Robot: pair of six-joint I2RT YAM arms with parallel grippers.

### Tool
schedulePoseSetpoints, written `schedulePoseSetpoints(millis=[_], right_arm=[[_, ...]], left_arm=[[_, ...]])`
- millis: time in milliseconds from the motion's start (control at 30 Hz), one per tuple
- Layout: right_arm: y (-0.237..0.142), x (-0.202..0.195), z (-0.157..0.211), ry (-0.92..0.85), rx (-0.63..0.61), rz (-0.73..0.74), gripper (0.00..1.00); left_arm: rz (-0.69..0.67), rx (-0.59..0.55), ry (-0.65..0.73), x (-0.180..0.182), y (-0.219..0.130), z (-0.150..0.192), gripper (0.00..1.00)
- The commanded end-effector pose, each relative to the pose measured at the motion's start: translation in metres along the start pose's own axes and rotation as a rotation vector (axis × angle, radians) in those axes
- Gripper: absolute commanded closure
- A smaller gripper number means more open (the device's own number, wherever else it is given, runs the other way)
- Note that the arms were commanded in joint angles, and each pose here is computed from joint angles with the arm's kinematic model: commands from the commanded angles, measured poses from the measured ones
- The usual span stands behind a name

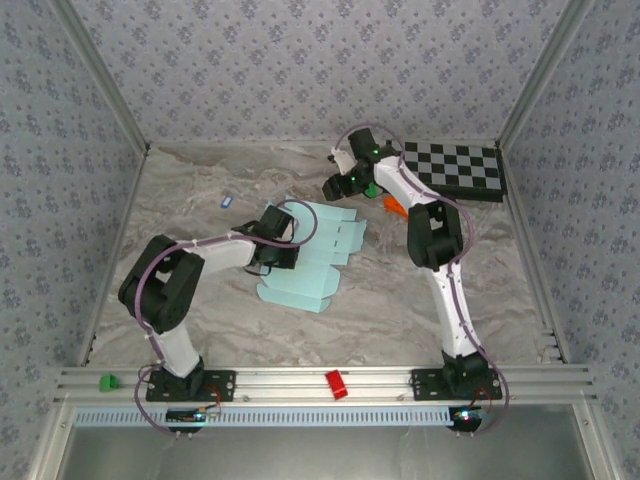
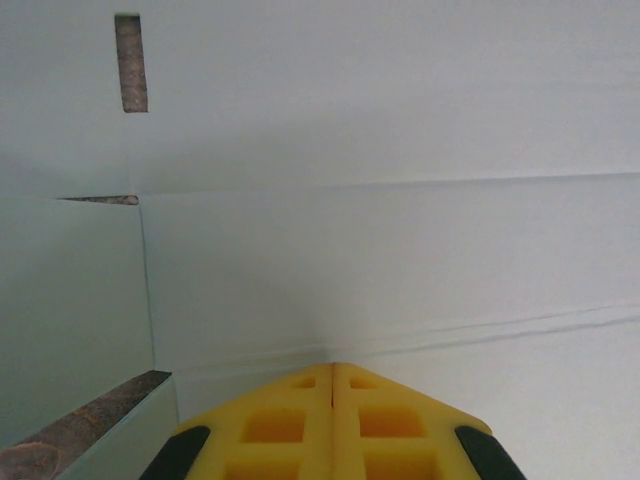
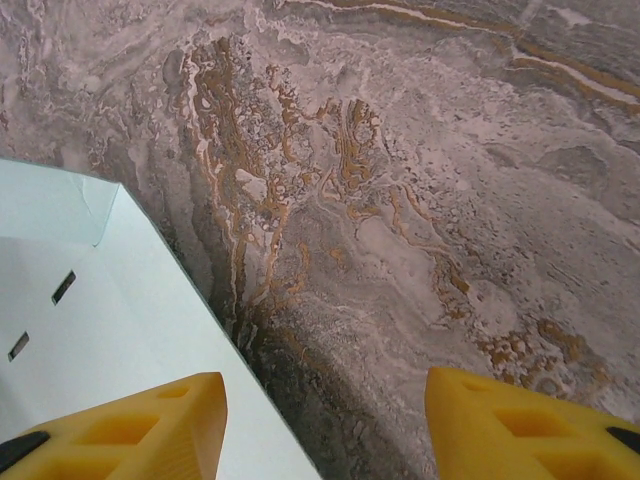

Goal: Fold the paper box

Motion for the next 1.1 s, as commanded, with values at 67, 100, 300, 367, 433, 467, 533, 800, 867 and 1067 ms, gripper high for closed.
schedulePoseSetpoints(millis=[67, 100, 300, 367, 433, 467, 533, 800, 867, 1067], right_arm=[[0.010, 0.004, 0.011, 0.006, 0.093, -0.080, 0.44], [0.012, 0.004, 0.012, 0.011, 0.096, -0.085, 0.44], [0.019, 0.004, 0.014, 0.025, 0.110, -0.116, 0.47], [0.020, 0.006, 0.014, 0.028, 0.118, -0.130, 0.48], [0.022, 0.008, 0.015, 0.028, 0.124, -0.146, 0.50], [0.023, 0.009, 0.016, 0.025, 0.127, -0.152, 0.51], [0.024, 0.011, 0.018, 0.022, 0.136, -0.164, 0.52], [0.018, 0.016, 0.021, -0.009, 0.163, -0.190, 0.57], [0.014, 0.018, 0.020, -0.025, 0.162, -0.194, 0.59], [-0.005, 0.028, 0.013, -0.077, 0.135, -0.202, 0.64]], left_arm=[[-0.024, 0.106, 0.017, 0.006, 0.004, 0.022, 1.00], [-0.024, 0.106, 0.017, 0.006, 0.004, 0.022, 1.00], [-0.025, 0.107, 0.017, 0.006, 0.004, 0.022, 1.00], [-0.027, 0.108, 0.017, 0.006, 0.004, 0.022, 1.00], [-0.028, 0.107, 0.016, 0.006, 0.004, 0.022, 1.00], [-0.029, 0.108, 0.017, 0.006, 0.004, 0.022, 1.00], [-0.031, 0.107, 0.015, 0.007, 0.004, 0.022, 1.00], [-0.028, 0.106, 0.009, 0.005, 0.005, 0.019, 1.00], [-0.027, 0.108, 0.010, 0.005, 0.005, 0.019, 1.00], [-0.029, 0.107, 0.008, 0.005, 0.005, 0.018, 1.00]])
Point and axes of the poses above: each hand's point on the last joint's axis, 136 mm out from that joint toward the fingers, its own y axis out along the fingers, its own x axis along the line the jaws close on, z = x × y, the point moved 8 cm from there along -y, back along the fingers, and after that the axes turned 3 degrees about y, right-handed, at the moved point
